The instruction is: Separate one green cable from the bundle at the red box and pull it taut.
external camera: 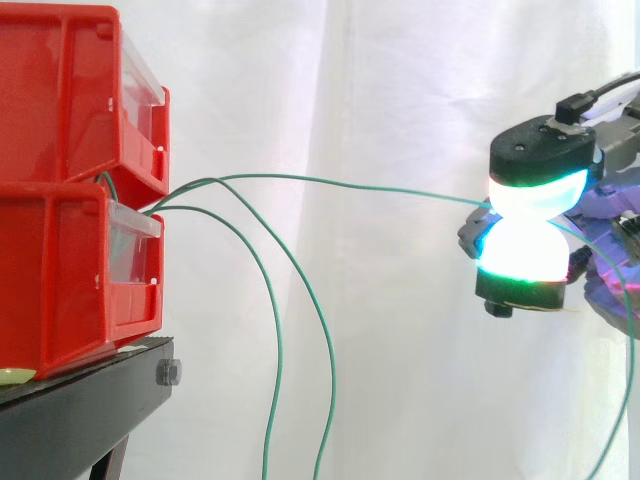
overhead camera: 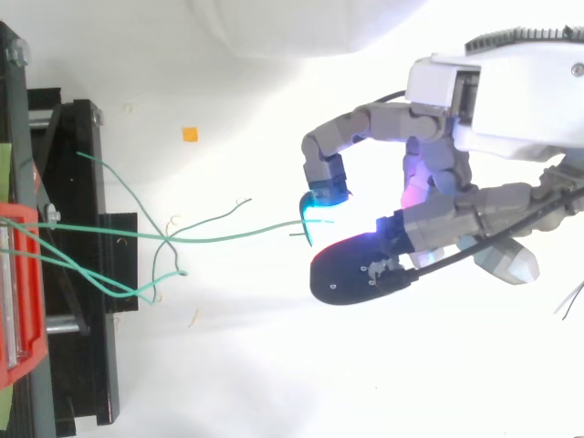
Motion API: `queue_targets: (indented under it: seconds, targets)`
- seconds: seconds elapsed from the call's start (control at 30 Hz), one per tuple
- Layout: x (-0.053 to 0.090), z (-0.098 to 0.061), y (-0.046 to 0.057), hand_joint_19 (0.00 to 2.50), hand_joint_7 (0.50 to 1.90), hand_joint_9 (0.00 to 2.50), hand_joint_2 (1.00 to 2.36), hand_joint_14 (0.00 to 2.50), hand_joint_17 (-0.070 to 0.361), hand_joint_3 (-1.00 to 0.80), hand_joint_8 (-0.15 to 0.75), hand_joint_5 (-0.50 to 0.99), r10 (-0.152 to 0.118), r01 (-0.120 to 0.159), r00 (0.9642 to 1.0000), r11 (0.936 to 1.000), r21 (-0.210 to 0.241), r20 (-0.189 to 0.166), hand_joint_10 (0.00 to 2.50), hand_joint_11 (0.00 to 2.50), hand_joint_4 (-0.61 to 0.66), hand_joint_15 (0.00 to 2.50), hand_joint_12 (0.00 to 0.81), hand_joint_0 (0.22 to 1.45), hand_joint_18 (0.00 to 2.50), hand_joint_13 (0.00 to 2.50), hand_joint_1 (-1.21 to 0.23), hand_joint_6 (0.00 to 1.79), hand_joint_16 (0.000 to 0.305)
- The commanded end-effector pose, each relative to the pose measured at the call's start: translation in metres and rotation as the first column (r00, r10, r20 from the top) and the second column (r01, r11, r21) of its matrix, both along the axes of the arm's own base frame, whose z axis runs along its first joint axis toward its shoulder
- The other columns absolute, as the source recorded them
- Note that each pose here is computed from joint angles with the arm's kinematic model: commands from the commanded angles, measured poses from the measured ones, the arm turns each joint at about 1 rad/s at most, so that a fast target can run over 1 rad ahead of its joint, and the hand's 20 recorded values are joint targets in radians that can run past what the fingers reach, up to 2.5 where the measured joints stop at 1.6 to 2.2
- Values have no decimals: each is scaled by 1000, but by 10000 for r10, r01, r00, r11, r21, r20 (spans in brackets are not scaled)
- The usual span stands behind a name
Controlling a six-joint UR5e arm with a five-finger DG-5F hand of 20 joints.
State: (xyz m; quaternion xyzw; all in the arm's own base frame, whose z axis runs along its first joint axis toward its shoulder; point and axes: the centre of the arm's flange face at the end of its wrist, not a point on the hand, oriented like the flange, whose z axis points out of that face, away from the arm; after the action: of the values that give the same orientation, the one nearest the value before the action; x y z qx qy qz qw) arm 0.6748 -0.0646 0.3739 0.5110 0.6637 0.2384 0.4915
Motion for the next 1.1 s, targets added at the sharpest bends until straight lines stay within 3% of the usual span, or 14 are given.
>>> queue_targets:
  seconds: [0.0, 0.13, 0.33, 0.6, 1.07]
  targets:
    - [4, 1, -3, 814, 1413, 2074, 1020, 20, 94, -173, 257, 142, 1, 1, 9995, 10000, -60, 300, 30, 818, 71, 714, 341, 751, 923, 1360, -687, 516, 42]
    - [8, 3, -2, 822, 1414, 2072, 1020, 20, 94, -173, 260, 141, -1, 2, 9982, 10000, -16, 604, 32, 831, 69, 718, 344, 752, 924, 1363, -687, 517, 42]
    - [16, 6, -1, 821, 1409, 2072, 1021, 20, 94, -168, 256, 141, -10, 0, 9925, 10000, 76, 1223, 33, 837, 71, 716, 338, 751, 923, 1364, -687, 518, 42]
    - [21, 9, 0, 828, 1416, 2073, 1020, 22, 92, -176, 255, 141, -18, -4, 9864, 9999, 138, 1644, 33, 823, 70, 722, 336, 752, 936, 1372, -686, 518, 41]
    - [21, 8, 0, 857, 1397, 2071, 1021, 22, 96, -166, 248, 140, -19, -5, 9859, 9999, 143, 1674, 33, 835, 65, 749, 322, 747, 1052, 1441, -684, 521, 43]
